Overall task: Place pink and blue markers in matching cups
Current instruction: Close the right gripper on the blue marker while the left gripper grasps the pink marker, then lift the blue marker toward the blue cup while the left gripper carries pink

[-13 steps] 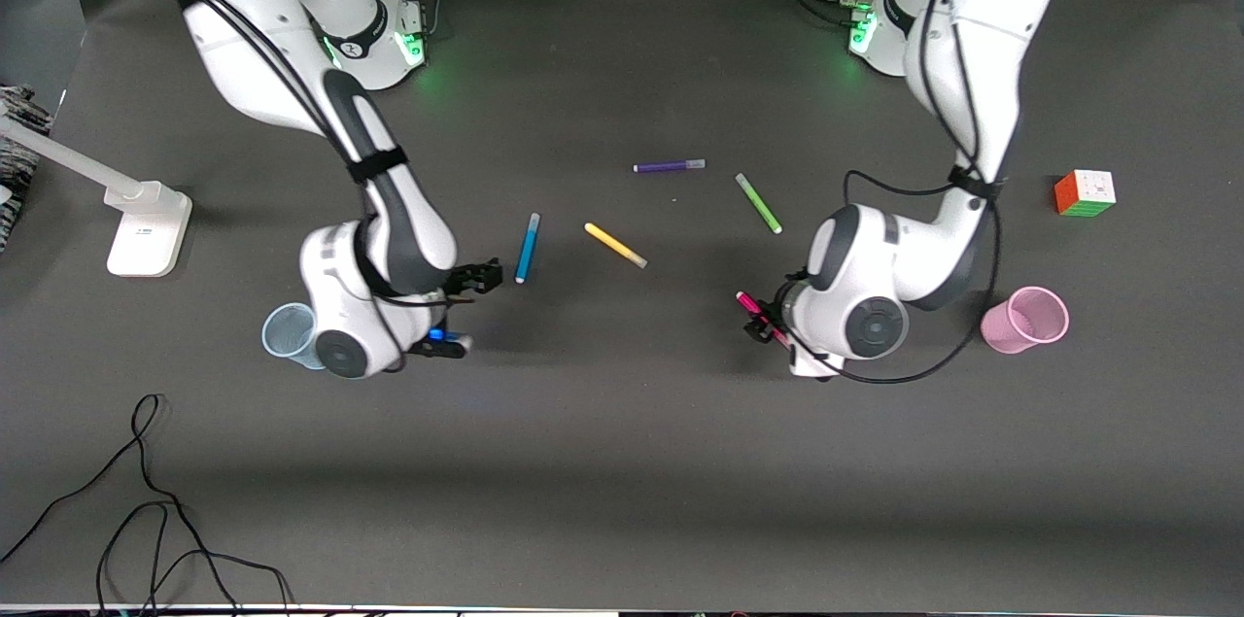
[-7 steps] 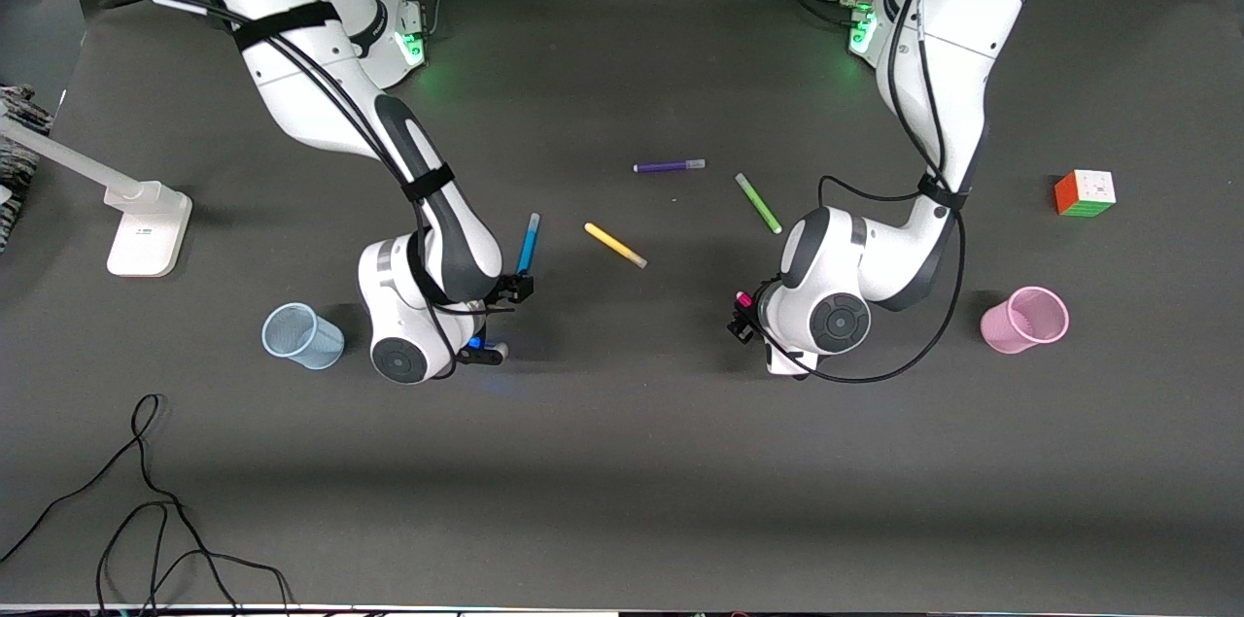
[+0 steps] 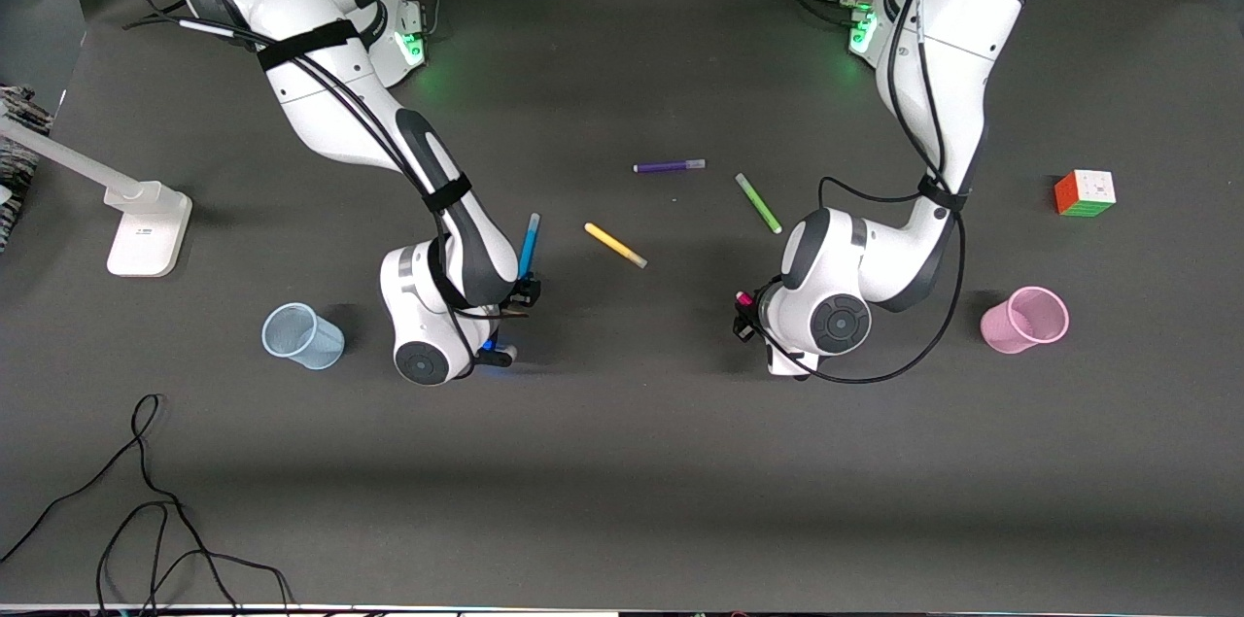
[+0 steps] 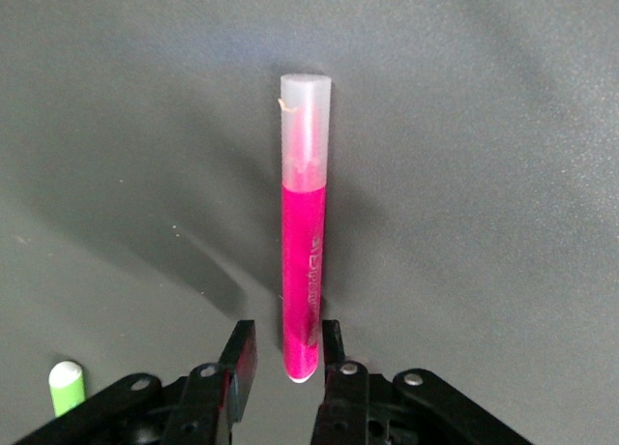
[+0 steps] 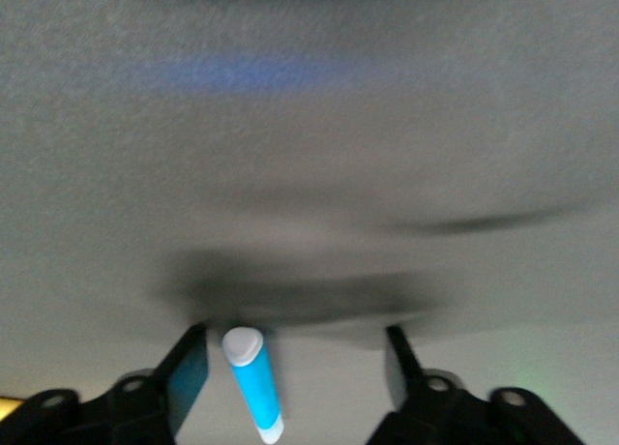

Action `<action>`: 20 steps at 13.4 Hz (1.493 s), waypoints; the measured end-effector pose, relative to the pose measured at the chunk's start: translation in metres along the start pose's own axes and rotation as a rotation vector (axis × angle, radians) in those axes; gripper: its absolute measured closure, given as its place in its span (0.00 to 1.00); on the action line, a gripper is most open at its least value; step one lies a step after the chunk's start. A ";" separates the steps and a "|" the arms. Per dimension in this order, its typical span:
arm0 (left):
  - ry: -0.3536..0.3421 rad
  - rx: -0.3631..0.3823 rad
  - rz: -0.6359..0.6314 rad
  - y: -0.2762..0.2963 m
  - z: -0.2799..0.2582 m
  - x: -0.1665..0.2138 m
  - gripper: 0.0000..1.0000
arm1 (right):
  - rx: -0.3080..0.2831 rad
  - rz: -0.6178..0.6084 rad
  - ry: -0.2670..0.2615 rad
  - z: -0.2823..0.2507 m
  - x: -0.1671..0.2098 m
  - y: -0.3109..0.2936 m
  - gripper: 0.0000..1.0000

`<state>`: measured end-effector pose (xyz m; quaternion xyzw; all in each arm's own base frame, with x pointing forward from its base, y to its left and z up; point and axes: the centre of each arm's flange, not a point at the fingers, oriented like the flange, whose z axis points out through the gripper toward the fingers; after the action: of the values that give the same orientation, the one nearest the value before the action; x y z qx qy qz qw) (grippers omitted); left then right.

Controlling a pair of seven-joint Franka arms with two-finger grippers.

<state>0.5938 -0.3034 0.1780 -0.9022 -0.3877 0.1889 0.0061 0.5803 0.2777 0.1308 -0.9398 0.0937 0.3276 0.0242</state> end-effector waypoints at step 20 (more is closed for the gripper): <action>-0.492 0.067 -0.010 -0.120 -0.243 0.088 0.82 | -0.017 0.072 0.381 -0.234 -0.094 0.045 0.83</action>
<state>0.6494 -0.1241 0.3933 -0.8263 -0.3755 0.4158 -0.0579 0.6427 0.2235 0.3729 -0.9811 0.1272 0.1453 -0.0136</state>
